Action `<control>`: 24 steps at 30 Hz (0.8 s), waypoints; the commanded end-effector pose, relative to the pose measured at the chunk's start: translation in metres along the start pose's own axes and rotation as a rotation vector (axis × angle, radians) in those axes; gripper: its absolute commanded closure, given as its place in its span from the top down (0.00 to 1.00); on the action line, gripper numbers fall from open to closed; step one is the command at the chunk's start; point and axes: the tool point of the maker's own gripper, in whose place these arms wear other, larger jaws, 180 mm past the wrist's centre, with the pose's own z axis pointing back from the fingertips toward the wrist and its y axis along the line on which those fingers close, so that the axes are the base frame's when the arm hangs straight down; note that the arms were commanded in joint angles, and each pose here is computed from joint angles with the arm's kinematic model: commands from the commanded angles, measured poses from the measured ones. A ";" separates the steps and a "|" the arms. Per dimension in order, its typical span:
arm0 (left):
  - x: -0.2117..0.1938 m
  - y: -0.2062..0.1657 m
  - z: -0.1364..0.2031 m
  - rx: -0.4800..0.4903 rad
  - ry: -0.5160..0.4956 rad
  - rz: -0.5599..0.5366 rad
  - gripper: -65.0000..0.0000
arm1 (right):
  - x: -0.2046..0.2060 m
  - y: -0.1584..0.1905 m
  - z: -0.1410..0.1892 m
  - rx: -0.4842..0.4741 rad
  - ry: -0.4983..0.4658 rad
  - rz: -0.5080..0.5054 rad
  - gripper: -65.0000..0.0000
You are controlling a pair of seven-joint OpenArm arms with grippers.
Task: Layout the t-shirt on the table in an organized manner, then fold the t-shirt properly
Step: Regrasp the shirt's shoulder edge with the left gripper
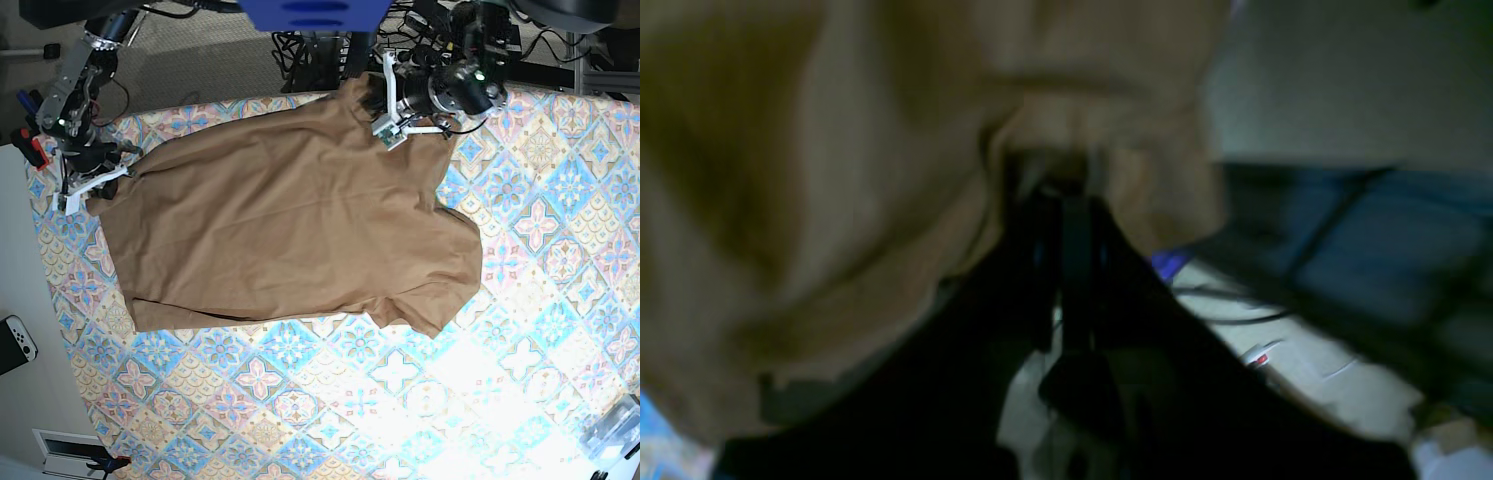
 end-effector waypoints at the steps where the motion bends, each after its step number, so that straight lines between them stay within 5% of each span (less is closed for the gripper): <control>1: 0.005 -0.002 0.008 -0.033 -0.026 -0.006 0.00 | 0.017 -0.002 0.003 0.003 -0.052 0.014 0.00; 5: 0.018 0.011 0.031 -0.090 -0.101 0.018 0.00 | 0.020 -0.001 0.003 0.005 -0.058 0.014 0.00; 9: 0.024 0.041 0.055 -0.017 -0.172 0.073 0.02 | 0.020 0.000 0.002 0.006 -0.057 0.014 0.00; 14: 0.023 0.061 0.071 0.049 -0.209 0.113 0.40 | 0.015 -0.002 0.000 0.005 -0.045 0.005 0.00; 16: 0.024 0.057 0.070 0.028 -0.219 0.118 0.48 | 0.004 -0.006 -0.004 0.001 -0.013 -0.014 0.00; 24: 0.007 0.069 0.082 0.075 -0.230 0.196 0.41 | -0.018 -0.012 -0.011 -0.006 0.044 -0.049 0.00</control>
